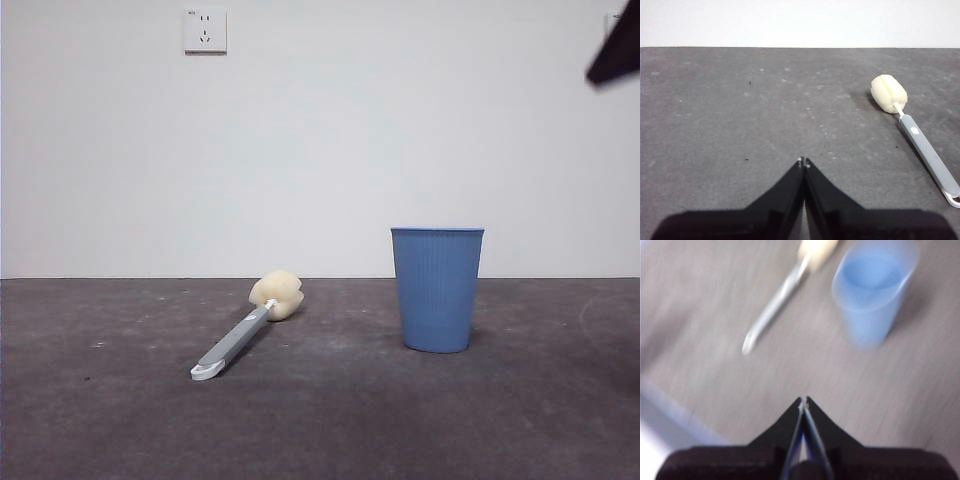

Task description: Pick up the cup brush,pick up the cup,insert the brush into the cup,clean the cup,put the cup brush back,put the cup back to the fixed position on the table

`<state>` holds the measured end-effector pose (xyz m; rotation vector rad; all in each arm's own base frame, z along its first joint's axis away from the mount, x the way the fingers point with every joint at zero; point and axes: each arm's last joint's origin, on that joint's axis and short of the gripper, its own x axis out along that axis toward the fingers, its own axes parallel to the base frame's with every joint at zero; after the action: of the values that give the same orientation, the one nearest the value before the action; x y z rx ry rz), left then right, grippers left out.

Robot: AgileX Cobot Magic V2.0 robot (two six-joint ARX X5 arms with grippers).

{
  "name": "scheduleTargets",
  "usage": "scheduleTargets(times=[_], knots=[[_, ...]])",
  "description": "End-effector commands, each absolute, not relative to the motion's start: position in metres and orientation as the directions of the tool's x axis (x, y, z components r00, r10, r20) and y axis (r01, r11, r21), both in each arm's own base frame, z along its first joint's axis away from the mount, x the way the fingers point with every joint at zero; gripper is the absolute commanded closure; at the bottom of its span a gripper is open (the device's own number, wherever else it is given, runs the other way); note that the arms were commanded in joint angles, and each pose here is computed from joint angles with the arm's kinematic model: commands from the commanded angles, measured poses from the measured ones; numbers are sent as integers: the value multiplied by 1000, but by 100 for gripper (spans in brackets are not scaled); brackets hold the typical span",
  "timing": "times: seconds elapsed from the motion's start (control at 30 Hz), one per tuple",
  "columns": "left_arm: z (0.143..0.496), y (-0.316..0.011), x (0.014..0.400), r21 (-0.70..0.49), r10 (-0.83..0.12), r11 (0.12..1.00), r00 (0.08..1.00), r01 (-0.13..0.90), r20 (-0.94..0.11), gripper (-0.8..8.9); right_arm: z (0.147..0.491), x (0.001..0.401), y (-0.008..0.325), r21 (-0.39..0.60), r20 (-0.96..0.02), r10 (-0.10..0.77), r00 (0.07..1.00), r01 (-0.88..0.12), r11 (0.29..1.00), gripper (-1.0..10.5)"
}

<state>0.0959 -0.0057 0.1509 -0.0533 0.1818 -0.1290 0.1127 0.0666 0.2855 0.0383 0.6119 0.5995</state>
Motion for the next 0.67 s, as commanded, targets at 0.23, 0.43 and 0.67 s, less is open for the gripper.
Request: scheduleTargets(times=[0.23,0.43,0.67], knots=[[147,-5,96,-71,-130,990,974,118,-186,817,276,103,21,25,-248,326,912,-330,944,946],[147,-5,96,-71,-130,990,974,118,-186,817,246,93,8,-25,-97,207,974,-210,977,946],[147,-5,96,-71,-130,990,974,118,-186,817,199,95,4,39,-26,163,986,-161,986,946]])
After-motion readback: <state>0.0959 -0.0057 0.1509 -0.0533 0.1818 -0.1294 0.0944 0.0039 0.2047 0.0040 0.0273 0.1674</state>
